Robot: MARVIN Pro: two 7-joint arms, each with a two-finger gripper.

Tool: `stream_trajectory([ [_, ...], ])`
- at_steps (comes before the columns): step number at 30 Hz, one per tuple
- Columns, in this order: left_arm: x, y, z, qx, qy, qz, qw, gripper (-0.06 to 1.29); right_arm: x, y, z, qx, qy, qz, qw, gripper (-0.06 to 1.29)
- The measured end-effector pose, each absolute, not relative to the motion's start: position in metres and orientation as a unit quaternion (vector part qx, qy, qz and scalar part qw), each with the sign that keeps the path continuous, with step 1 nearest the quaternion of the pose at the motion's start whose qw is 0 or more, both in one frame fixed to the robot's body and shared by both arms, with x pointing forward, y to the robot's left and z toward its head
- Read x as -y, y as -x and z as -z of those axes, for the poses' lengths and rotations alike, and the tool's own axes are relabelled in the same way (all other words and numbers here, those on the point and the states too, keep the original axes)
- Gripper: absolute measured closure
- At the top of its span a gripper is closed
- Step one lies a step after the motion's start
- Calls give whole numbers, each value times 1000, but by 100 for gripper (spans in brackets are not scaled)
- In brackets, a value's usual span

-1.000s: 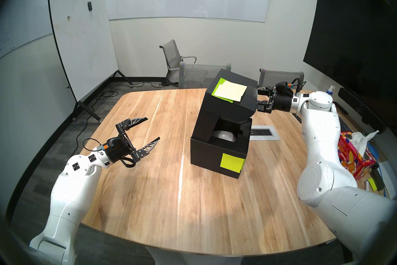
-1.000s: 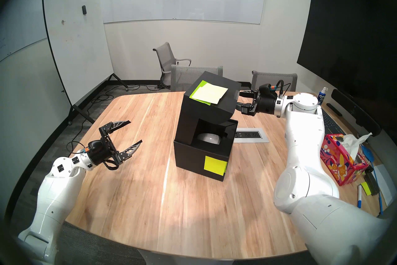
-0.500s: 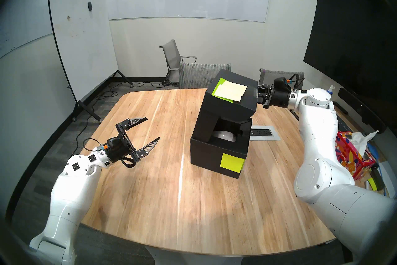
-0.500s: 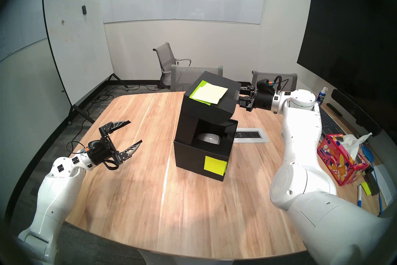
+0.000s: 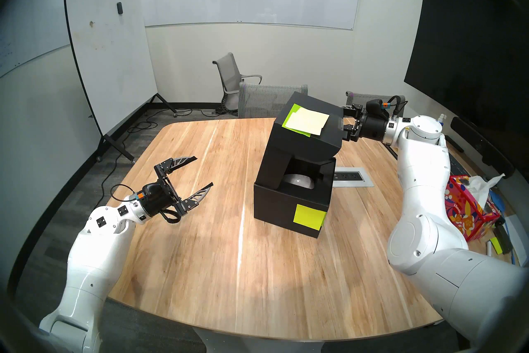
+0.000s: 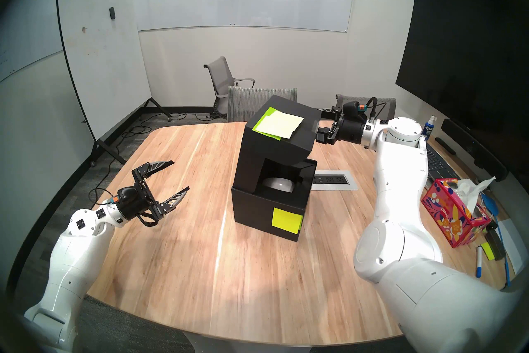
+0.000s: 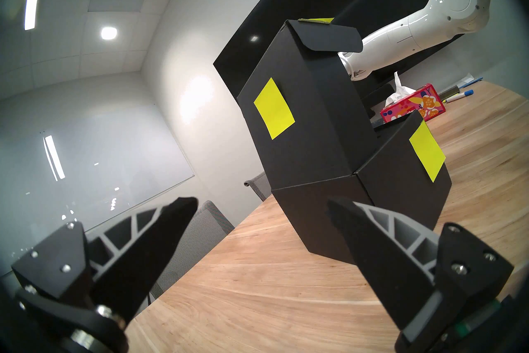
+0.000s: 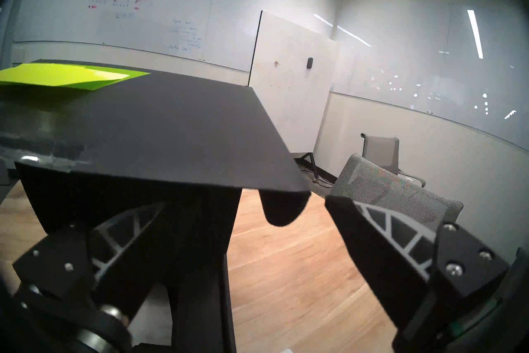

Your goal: Open the box and place the mouse inside

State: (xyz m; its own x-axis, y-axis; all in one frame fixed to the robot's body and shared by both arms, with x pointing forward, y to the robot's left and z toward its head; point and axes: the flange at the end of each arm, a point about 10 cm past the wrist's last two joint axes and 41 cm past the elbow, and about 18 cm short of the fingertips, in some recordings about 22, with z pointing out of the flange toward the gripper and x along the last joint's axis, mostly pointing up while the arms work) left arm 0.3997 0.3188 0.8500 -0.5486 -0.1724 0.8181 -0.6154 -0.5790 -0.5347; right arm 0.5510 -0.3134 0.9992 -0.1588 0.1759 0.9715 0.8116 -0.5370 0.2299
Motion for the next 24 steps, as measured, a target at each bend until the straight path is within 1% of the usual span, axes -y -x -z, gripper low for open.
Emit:
stream_trajectory([
  [1, -319, -400, -850, 435, -452, -765, 145, 1, 313, -551, -999, 412, 599, 640, 248, 4],
  [2, -319, -400, -850, 435, -452, -765, 145, 1, 313, -551, -999, 412, 599, 641, 248, 3],
  [7, -319, -400, -850, 435, -452, -765, 145, 1, 315, -550, -1000, 409, 599, 643, 247, 3],
  [8, -319, -400, -850, 435, -452, -765, 145, 1, 315, -549, -1000, 408, 599, 643, 247, 10],
  [9, -319, -400, -850, 435, -452, -765, 145, 1, 316, -548, -1000, 407, 599, 644, 246, 22],
  [10, -319, -400, -850, 435, -452, -765, 145, 1, 317, -548, -1000, 407, 600, 644, 245, 43],
  [12, -319, -400, -850, 435, -452, -765, 145, 1, 318, -546, -999, 405, 600, 645, 244, 126],
  [24, -319, -400, -850, 435, -452, -765, 145, 1, 337, -531, -978, 386, 623, 637, 238, 125],
])
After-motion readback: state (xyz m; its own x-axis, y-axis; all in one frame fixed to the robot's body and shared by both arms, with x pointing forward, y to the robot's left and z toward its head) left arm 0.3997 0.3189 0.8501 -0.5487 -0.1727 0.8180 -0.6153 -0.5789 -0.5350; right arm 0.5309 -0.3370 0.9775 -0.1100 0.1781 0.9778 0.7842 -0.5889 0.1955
